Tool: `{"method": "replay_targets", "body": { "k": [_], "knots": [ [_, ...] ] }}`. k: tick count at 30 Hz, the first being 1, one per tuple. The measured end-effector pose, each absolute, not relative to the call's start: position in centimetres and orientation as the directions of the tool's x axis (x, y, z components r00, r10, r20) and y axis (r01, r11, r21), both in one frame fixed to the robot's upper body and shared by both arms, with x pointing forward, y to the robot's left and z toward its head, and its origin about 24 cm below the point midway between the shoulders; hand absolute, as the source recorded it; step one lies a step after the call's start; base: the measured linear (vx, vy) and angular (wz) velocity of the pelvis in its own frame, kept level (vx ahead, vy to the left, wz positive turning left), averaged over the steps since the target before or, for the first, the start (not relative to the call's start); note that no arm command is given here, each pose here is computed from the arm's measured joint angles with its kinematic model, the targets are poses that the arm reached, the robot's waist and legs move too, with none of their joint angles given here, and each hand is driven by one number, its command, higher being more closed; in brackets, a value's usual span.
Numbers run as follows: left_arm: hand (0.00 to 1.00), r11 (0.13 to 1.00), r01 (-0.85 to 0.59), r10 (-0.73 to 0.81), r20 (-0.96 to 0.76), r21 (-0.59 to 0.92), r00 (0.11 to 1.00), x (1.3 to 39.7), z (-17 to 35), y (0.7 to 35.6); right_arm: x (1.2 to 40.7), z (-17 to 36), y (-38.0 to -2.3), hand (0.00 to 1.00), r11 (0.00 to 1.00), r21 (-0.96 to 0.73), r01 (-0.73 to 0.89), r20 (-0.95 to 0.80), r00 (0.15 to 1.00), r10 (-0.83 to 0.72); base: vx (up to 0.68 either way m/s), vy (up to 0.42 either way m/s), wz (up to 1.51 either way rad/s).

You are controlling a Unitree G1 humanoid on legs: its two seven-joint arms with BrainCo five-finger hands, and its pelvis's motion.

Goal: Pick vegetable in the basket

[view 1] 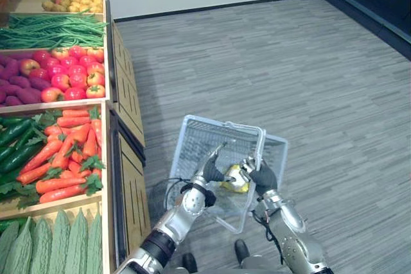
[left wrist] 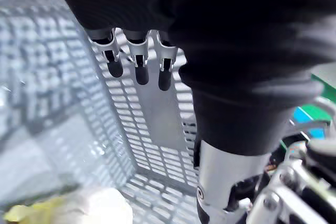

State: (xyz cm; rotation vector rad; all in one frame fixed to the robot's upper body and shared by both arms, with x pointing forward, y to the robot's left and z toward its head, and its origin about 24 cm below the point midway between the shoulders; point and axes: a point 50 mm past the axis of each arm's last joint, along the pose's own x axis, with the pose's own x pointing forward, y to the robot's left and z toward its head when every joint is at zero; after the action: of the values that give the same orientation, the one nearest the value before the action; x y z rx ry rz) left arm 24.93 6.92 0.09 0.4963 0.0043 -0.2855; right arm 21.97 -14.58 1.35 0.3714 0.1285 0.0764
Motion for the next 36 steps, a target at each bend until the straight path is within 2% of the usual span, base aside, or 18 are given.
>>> {"method": "replay_targets", "body": {
  "k": [5,9,13,18,25,33,36],
  "knots": [
    [0.00,0.926,0.202,-0.201,-0.037,0.320,0.979,23.5,1.1,8.6,21.7,1.2,-17.7,1.00,0.950,0.303,0.080,-0.123,0.991,-0.045,-0.02,-0.029,0.09],
    [0.00,0.976,0.110,-0.101,-0.057,0.190,0.993,22.3,1.0,11.6,21.0,1.2,-20.2,1.00,0.956,0.229,0.184,-0.130,0.979,-0.157,-0.03,-0.035,0.13],
    [0.00,0.990,-0.032,0.047,-0.107,0.135,0.993,21.1,0.0,14.7,20.0,0.7,-21.8,1.00,0.952,0.176,0.248,-0.152,0.963,-0.223,-0.02,-0.030,0.12],
    [0.00,0.954,-0.272,0.291,-0.181,0.122,0.939,18.6,-1.5,19.3,17.5,-0.5,-23.6,1.00,0.936,0.090,0.340,-0.213,0.925,-0.315,0.00,-0.020,0.26],
    [0.00,0.918,-0.386,0.396,-0.234,0.091,0.888,16.6,-2.4,20.8,16.4,-1.5,-23.1,1.00,0.927,0.040,0.373,-0.262,0.899,-0.351,0.01,-0.015,0.14],
    [0.00,0.903,-0.425,0.429,-0.125,0.062,0.894,17.5,0.0,20.8,16.0,-2.1,-22.6,1.00,0.921,0.029,0.389,-0.290,0.885,-0.365,0.14,-0.045,0.25],
    [0.00,0.902,-0.428,0.431,-0.069,0.045,0.900,19.4,1.0,20.6,16.6,-1.5,-23.1,1.00,0.917,0.023,0.399,-0.261,0.888,-0.380,0.36,-0.142,0.47]
  ]
}}
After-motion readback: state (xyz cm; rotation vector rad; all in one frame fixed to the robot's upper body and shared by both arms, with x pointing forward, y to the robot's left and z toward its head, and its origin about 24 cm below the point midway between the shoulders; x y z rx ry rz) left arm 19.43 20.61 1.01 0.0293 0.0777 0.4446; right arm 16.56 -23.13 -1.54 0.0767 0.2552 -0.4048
